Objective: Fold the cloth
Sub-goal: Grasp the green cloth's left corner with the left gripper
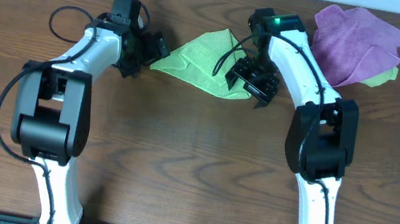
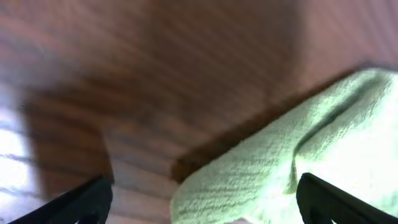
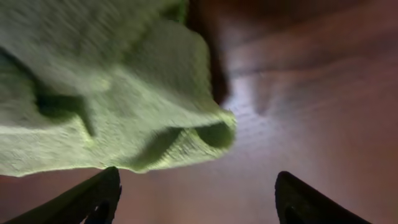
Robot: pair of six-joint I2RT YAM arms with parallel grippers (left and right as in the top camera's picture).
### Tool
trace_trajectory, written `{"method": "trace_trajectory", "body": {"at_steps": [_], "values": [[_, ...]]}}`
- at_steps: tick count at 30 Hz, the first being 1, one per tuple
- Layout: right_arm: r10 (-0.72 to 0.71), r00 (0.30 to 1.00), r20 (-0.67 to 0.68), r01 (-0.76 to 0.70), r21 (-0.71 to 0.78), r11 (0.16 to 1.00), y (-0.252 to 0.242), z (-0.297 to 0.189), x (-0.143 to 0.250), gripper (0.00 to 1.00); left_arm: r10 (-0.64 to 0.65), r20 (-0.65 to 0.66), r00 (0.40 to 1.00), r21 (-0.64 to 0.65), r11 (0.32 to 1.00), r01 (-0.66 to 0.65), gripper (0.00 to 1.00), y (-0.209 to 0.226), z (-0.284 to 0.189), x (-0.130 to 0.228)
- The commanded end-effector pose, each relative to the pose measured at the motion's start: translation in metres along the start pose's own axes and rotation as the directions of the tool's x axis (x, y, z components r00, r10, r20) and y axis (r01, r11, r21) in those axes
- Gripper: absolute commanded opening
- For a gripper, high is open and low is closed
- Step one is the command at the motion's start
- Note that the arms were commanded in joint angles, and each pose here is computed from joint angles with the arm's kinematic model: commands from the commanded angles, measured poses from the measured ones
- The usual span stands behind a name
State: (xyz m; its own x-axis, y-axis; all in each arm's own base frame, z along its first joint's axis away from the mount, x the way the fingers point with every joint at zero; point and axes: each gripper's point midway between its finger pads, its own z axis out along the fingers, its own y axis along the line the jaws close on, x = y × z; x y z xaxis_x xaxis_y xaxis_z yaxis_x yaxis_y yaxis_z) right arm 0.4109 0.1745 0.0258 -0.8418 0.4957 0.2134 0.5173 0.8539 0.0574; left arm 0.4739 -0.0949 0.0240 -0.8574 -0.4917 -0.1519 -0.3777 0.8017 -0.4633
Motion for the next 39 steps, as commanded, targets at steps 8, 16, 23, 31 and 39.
{"method": "trace_trajectory", "body": {"at_steps": [8, 16, 23, 31, 39], "values": [[0.01, 1.0, 0.013, -0.01, 0.021, 1.0, 0.002, 0.006, 0.005, 0.64, 0.018, -0.041, 0.999, 0.045, 0.999, -0.016, 0.96, -0.009, 0.006, 0.006], [0.04, 0.999, -0.021, -0.038, 0.107, 0.994, -0.023, 0.032, 0.013, 0.57, 0.02, -0.067, 0.998, 0.083, 0.996, -0.014, 0.95, -0.015, 0.005, 0.01], [0.037, 0.999, 0.009, -0.038, 0.105, 0.994, -0.024, 0.039, 0.005, 0.45, 0.02, -0.083, 0.996, 0.103, 0.995, -0.012, 0.95, -0.018, 0.005, 0.013], [0.046, 0.997, 0.057, -0.053, 0.125, 0.991, -0.032, 0.037, -0.009, 0.59, 0.021, -0.082, 0.996, 0.103, 0.995, -0.013, 0.95, -0.018, 0.005, 0.013], [-0.006, 0.997, 0.08, -0.001, 0.081, 0.997, -0.022, 0.035, -0.016, 0.59, 0.078, -0.092, 0.993, 0.131, 0.989, -0.066, 0.95, -0.022, 0.004, 0.016]]}}
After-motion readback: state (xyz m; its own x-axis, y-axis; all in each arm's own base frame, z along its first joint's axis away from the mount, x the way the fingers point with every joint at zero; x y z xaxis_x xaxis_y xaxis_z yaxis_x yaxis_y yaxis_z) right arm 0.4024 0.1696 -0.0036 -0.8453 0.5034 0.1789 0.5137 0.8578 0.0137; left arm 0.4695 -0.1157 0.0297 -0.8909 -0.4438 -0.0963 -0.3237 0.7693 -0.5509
